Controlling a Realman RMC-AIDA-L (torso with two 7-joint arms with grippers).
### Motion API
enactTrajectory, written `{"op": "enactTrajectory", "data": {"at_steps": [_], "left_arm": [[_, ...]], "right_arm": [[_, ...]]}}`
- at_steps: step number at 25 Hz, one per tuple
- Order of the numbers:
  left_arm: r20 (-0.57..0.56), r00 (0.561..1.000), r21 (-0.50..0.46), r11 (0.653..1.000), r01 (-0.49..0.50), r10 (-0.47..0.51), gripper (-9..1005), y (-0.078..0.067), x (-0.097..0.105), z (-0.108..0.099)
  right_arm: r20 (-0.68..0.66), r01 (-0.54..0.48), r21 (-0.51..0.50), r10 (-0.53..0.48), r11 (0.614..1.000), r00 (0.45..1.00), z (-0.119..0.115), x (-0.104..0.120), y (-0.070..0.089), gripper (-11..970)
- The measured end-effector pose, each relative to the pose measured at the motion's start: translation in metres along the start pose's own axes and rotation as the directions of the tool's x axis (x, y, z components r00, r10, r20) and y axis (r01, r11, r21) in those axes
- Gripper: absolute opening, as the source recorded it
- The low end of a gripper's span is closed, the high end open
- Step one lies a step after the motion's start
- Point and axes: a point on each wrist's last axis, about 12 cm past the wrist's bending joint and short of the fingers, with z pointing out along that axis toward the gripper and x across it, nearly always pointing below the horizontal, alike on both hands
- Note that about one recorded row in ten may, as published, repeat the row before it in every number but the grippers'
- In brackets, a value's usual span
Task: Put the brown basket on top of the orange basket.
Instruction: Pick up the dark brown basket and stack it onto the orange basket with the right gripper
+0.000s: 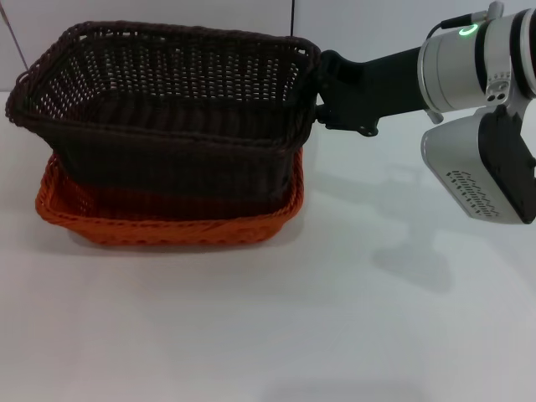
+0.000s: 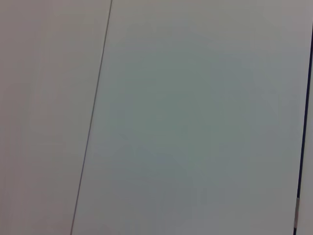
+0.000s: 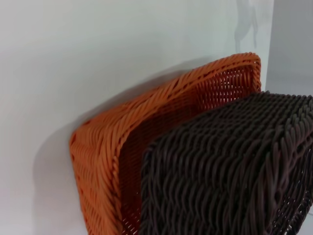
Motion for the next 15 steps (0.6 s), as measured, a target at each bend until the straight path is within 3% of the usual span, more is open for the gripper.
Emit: {"op": "enactTrajectory", "data": {"at_steps": [15], "left_arm": [[0.011,1.0,0.005,1.0,0.002,-0.002,796,-0.001,-0.002,0.001]], "right_arm": [[-0.006,0.002,-0.017,-0.002,1.0,1.0,0.015,0.004,0.011,240]]}}
